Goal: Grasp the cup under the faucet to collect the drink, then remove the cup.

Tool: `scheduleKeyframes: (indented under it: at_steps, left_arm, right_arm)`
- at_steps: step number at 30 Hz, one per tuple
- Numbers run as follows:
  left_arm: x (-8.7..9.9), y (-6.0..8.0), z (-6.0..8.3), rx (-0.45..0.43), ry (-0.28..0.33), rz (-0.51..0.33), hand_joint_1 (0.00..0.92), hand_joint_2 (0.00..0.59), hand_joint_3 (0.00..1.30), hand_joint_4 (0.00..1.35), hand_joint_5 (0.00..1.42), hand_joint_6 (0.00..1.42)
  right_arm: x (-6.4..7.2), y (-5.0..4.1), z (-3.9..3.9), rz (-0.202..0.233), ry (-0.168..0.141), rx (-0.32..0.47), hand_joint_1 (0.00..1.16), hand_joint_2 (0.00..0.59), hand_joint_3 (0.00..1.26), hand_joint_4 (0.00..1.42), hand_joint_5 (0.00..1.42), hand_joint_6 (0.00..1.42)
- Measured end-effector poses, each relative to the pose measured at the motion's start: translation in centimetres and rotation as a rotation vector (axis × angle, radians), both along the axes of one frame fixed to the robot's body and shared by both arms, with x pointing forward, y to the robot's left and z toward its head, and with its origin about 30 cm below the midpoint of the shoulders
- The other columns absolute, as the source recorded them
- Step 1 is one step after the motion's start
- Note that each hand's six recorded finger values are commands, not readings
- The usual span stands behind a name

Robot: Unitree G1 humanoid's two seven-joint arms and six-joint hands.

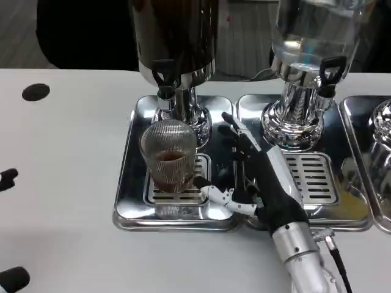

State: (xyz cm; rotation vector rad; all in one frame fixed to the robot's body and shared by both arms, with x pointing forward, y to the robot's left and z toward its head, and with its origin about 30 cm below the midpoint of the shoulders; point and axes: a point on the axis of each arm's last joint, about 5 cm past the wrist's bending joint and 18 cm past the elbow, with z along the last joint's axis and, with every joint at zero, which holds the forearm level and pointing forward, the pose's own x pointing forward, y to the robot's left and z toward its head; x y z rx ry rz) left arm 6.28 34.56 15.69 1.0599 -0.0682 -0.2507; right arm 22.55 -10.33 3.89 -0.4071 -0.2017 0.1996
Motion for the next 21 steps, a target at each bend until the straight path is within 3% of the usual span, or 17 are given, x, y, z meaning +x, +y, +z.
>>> scheduleKeyframes:
  at_steps: [21]
  left_arm:
    - [0.4, 0.2, 0.2, 0.004, 0.0, 0.01, 0.0, 0.0, 0.0, 0.0, 0.0, 0.0]
  right_arm:
    - [0.9, 3.37, 0.23, 0.068, 0.048, 0.037, 0.92, 0.18, 0.07, 0.14, 0.17, 0.26]
